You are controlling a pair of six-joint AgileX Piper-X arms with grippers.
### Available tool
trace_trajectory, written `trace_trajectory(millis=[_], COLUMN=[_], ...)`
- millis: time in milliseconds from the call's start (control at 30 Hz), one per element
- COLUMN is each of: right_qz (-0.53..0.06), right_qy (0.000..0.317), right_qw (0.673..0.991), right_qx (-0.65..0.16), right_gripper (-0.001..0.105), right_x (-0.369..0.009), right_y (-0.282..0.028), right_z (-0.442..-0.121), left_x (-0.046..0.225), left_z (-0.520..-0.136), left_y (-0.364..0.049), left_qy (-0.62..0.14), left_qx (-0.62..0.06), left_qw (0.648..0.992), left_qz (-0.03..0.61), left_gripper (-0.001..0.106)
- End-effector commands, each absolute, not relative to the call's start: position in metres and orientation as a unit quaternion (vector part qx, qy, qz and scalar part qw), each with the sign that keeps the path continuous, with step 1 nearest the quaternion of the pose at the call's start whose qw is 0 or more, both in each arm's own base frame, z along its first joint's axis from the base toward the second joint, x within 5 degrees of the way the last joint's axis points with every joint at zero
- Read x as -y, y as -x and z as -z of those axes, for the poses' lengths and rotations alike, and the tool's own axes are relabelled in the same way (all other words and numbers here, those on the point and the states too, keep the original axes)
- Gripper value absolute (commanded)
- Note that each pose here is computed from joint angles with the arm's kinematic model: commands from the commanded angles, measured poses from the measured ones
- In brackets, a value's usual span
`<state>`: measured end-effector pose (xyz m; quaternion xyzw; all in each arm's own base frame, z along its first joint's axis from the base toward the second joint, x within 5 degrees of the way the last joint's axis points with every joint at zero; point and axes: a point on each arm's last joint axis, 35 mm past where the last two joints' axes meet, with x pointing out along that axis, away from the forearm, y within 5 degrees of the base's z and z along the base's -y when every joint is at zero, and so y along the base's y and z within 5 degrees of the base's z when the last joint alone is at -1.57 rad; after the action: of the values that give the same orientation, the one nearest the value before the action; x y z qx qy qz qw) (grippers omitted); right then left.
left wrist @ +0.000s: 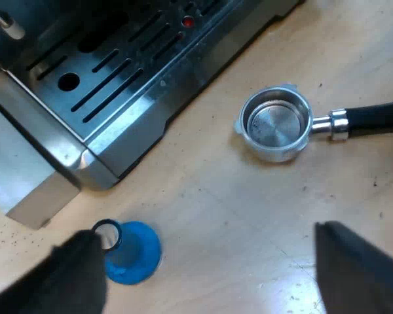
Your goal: Grind coffee beans and then tamp
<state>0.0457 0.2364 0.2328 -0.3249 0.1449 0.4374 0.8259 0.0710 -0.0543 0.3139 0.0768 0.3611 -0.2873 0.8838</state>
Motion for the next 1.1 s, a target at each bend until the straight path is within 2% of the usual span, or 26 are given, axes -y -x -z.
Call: trace_trajectory(millis=[33,167,267,367,600,867,1100], right_qz=[-0.437,-0.436,-0.432,-0.431,-0.451,-0.449,-0.451], right_qy=[0.32,0.276,0.261,0.25,0.242,0.256,0.241], right_qw=[0.83,0.844,0.851,0.855,0.846,0.841,0.846], right_qx=[-0.136,-0.147,-0.148,-0.146,-0.147,-0.157,-0.147], right_gripper=[0.072,0.072,0.072,0.072,0.072,0.072,0.072], right_x=[-0.244,-0.255,-0.26,-0.264,-0.268,-0.275,-0.28], right_y=[-0.046,-0.05,-0.053,-0.054,-0.053,-0.054,-0.054], right_z=[-0.232,-0.224,-0.22,-0.218,-0.216,-0.2,-0.199], left_x=[0.053,0.052,0.051,0.043,0.034,0.039,0.048], left_z=[-0.317,-0.317,-0.317,-0.318,-0.313,-0.298,-0.276], left_y=[-0.071,-0.073,-0.074,-0.08,-0.098,-0.126,-0.157], left_qy=[-0.068,-0.062,-0.055,-0.026,0.02,0.014,-0.002], left_qx=[-0.358,-0.358,-0.357,-0.357,-0.386,-0.438,-0.488], left_qw=[0.89,0.899,0.903,0.914,0.911,0.89,0.866], left_qz=[0.272,0.244,0.234,0.192,0.145,0.123,0.108], left_gripper=[0.075,0.075,0.075,0.075,0.075,0.075,0.075])
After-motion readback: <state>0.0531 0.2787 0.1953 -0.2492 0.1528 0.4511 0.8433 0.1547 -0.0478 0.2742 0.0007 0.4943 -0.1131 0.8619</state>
